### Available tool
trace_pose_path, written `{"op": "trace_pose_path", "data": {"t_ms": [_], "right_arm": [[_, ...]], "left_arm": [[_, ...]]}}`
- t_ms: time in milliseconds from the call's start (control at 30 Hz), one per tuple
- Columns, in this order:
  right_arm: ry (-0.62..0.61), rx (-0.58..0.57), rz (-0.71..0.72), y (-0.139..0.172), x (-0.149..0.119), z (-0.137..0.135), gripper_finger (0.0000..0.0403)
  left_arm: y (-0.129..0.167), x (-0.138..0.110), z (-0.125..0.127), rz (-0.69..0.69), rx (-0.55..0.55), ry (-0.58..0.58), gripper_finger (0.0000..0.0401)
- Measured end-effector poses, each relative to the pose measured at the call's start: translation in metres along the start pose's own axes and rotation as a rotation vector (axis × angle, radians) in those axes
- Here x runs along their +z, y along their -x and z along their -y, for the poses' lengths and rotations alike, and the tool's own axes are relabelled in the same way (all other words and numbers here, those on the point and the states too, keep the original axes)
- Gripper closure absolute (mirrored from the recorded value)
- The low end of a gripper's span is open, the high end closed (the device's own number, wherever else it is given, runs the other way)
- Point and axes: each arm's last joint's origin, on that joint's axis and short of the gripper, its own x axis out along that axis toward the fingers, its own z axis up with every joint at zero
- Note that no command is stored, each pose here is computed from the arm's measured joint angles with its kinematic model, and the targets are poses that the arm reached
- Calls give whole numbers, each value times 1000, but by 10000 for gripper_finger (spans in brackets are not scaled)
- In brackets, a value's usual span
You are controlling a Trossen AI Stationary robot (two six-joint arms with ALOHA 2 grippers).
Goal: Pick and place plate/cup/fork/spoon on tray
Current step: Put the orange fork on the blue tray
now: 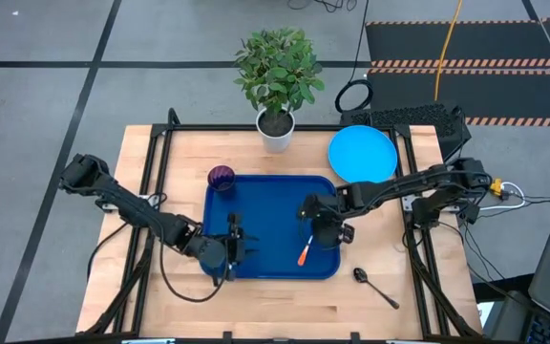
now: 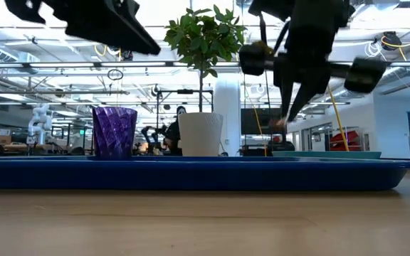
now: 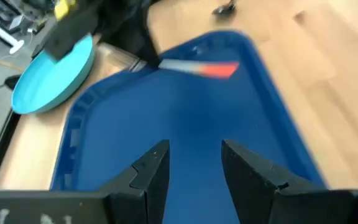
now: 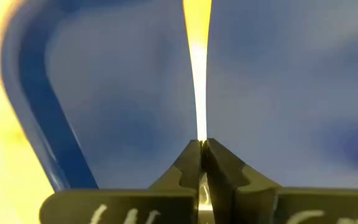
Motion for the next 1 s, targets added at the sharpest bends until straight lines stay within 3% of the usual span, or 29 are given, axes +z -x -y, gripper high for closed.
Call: {"op": "trace_pose_path", "data": {"t_ms": [133,600,767,1000], "right_arm": [[-3,42,46,8,-4,6,403],[102,66,8,16,-30,13,403],[93,161,0,4,-37,9,403],[118,283,-31,-16,-47,4,403]], "left_arm": [[-4,-4,-9,-35,24,17,252],[-12,-7,-26,-64,72,41,252],[-13,-7,-28,-64,78,47,258],[-13,-7,-29,-56,80,57,301]]}}
